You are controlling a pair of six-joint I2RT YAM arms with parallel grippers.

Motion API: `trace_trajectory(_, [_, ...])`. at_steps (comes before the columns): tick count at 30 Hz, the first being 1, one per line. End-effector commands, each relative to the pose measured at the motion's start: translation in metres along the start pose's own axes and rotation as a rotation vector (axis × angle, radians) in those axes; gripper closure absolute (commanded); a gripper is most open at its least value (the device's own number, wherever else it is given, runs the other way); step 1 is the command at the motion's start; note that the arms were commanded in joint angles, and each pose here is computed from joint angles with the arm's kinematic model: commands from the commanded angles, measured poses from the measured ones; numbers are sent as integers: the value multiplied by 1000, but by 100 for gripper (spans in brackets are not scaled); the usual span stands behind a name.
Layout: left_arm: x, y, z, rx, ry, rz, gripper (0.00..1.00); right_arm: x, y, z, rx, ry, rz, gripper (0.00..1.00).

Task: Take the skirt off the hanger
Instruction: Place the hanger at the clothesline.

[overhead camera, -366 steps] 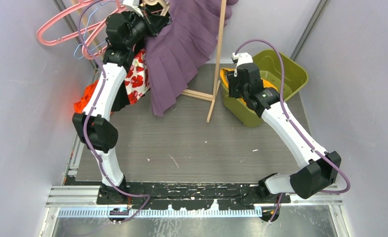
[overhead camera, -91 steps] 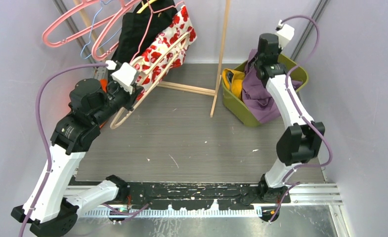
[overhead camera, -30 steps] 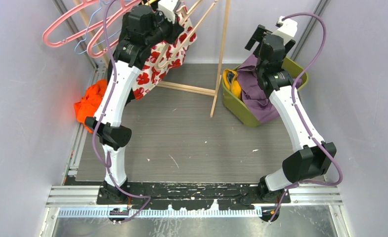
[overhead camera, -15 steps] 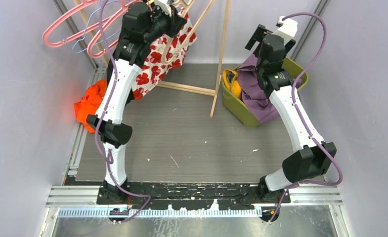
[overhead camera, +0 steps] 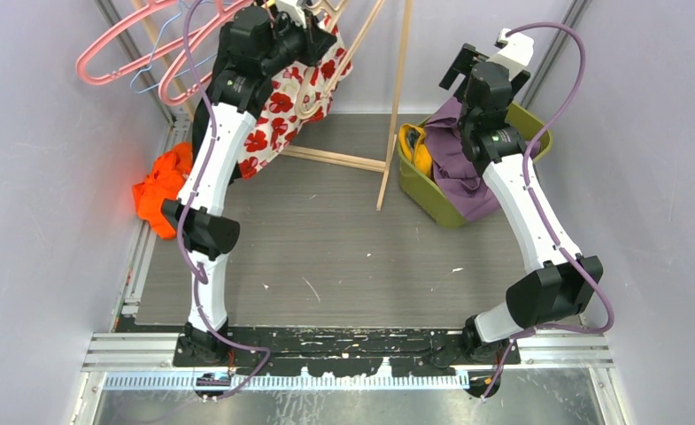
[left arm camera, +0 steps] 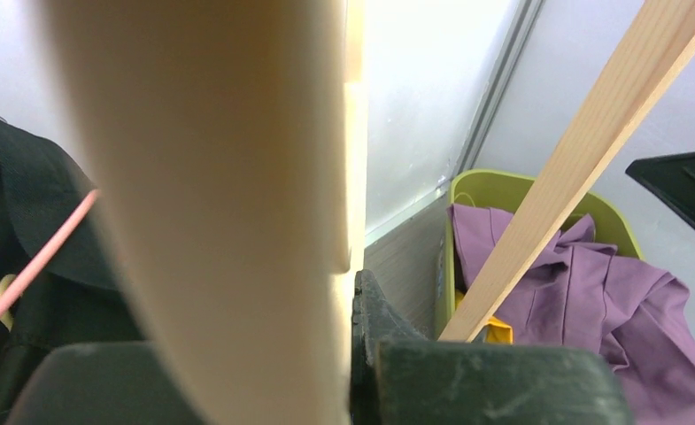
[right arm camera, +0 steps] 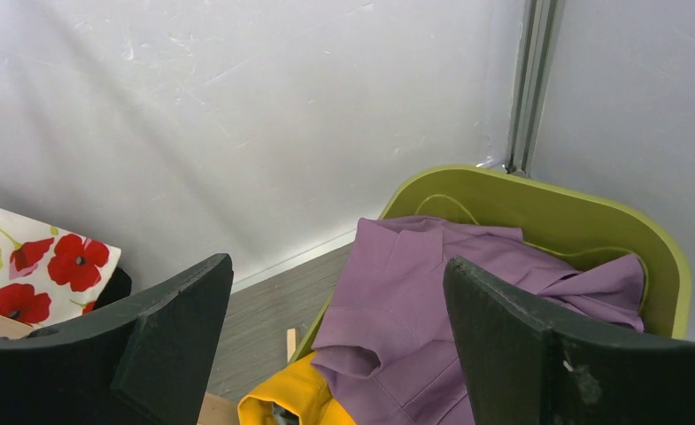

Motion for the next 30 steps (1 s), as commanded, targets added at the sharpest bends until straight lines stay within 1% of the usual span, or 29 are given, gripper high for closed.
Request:
trace_trajectory(1, [-8, -10, 56, 8, -186, -41, 100, -14, -1, 46, 60, -109, 14, 7])
trace_trajectory(9, [7, -4, 44, -65, -186, -59, 100, -2, 21, 24, 52, -50, 105, 7])
trace_trajectory(17, [18, 10, 31, -104, -182, -52, 100, 0, 27, 24, 56, -51, 119, 8])
trace_trajectory(30, [23, 16, 43, -182, -254, -43, 100, 3, 28, 24, 44, -52, 122, 8])
Point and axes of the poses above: each gripper's point midway between its finger pads, its own x axis out along the fingers, its own y axis along the line the jaws close on, z = x × y, the point moved 2 cm from there along -x, back along the fingers, and after that the axes turned 6 degrees about -x, right-handed, at the moved point
